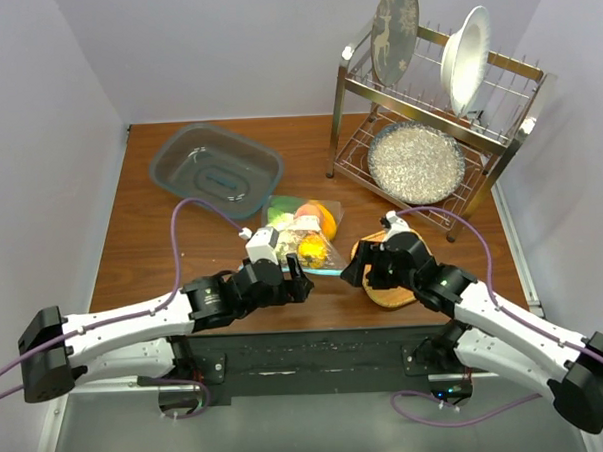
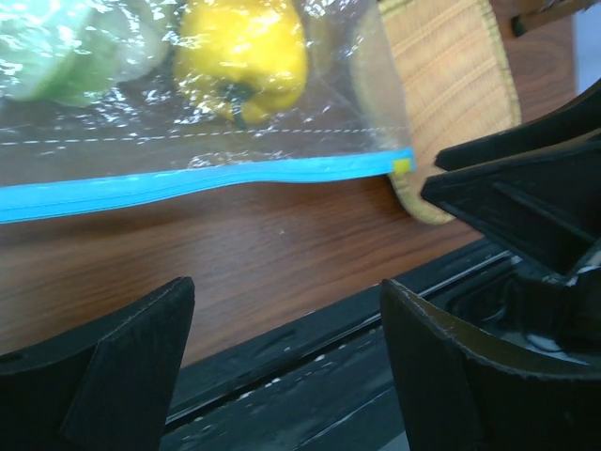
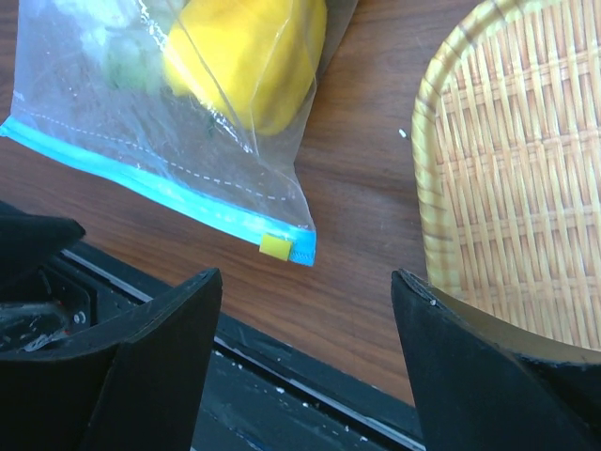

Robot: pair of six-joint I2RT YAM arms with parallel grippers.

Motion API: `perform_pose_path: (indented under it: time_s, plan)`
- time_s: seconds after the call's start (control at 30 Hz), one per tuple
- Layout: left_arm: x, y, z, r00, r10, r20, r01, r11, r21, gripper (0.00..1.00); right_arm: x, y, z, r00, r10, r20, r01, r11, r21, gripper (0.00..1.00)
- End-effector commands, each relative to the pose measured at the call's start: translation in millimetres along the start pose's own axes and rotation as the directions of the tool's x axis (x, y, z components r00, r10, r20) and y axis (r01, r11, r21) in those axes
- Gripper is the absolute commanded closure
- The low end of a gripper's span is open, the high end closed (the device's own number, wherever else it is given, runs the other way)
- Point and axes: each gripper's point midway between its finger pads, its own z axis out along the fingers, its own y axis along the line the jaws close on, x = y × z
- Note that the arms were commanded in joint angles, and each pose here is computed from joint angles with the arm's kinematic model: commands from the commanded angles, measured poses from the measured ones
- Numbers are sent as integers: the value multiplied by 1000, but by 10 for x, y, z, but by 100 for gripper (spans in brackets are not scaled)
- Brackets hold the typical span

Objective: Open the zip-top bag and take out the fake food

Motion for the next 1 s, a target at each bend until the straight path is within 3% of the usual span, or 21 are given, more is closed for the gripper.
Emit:
perform_pose_path:
  time_s: [0.0, 0.27, 0.4, 0.97]
  plan:
    - [-175, -359, 81, 975, -210, 78, 198, 970, 143, 18, -212, 207, 37, 998, 21, 66, -17, 998, -58, 25]
    - [-27, -133, 407, 926, -357, 121, 349, 933, 84, 29, -250, 196, 131, 995, 48, 82, -44, 998, -43, 26]
    - [-120, -60, 462, 890, -411, 196, 396, 911, 113, 31, -256, 216, 182, 995, 64, 82, -60, 997, -46, 28]
    - [-266, 86, 433, 875, -374, 308, 346, 927, 145, 40, -265, 213, 320, 994, 74, 79, -71, 997, -36, 31]
